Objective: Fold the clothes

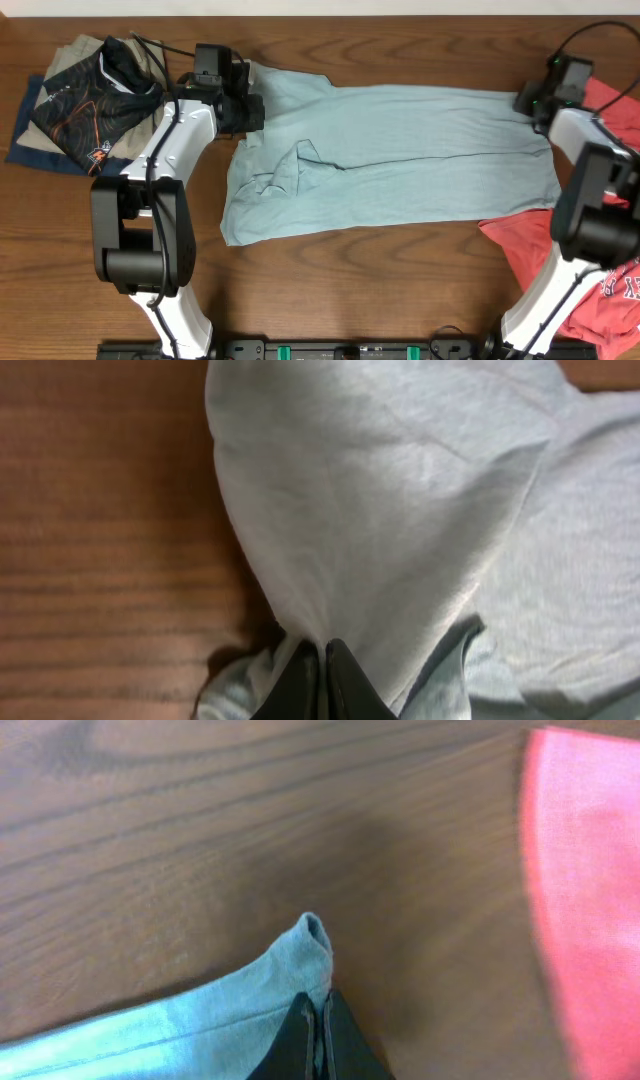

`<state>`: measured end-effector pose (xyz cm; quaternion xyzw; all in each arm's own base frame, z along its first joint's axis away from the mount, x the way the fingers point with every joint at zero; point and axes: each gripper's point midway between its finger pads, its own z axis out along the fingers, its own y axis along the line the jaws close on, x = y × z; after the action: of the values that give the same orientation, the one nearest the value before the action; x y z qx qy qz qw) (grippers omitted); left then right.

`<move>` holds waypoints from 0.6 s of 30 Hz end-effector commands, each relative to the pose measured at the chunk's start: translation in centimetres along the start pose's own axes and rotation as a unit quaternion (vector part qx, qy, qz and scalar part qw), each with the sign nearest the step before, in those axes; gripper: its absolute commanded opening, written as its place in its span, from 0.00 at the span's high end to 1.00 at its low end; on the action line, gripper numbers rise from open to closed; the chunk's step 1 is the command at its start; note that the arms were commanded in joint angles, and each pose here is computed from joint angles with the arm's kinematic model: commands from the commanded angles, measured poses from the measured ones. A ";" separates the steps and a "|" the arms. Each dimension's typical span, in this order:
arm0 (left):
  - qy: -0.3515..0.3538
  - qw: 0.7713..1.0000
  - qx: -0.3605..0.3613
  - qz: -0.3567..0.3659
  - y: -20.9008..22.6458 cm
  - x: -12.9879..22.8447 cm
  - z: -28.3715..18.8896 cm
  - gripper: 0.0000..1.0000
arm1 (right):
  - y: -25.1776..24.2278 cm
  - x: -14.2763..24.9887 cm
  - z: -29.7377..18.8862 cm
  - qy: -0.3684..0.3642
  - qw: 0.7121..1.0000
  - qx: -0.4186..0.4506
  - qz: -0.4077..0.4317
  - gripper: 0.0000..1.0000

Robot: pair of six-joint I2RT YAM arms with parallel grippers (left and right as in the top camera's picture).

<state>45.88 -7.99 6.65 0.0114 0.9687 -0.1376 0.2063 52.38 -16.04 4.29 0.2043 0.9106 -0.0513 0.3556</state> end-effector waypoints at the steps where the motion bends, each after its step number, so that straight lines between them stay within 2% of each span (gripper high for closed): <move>1: -0.009 1.000 0.007 0.001 -0.6 -0.3 -1.8 0.94 | -1.5 -2.5 -3.7 -0.018 1.000 0.018 0.004 0.99; 9: 0.025 1.000 0.003 -0.008 -1.2 1.9 -5.3 0.94 | -2.8 0.3 -8.0 0.062 0.997 0.040 -0.010 0.99; 15: 0.093 0.995 -0.006 -0.028 -1.2 5.5 -6.8 0.94 | -7.0 4.3 -10.2 0.149 0.978 0.145 -0.028 0.99; 18: 0.129 0.991 -0.011 -0.040 -1.0 7.2 -7.2 0.94 | -8.3 5.4 -10.9 0.175 0.970 0.168 -0.031 0.99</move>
<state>37.10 -7.44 10.06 -0.0042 0.9873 -0.1335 0.0863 40.05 -16.80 6.97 0.2278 0.9530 -0.1233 0.1571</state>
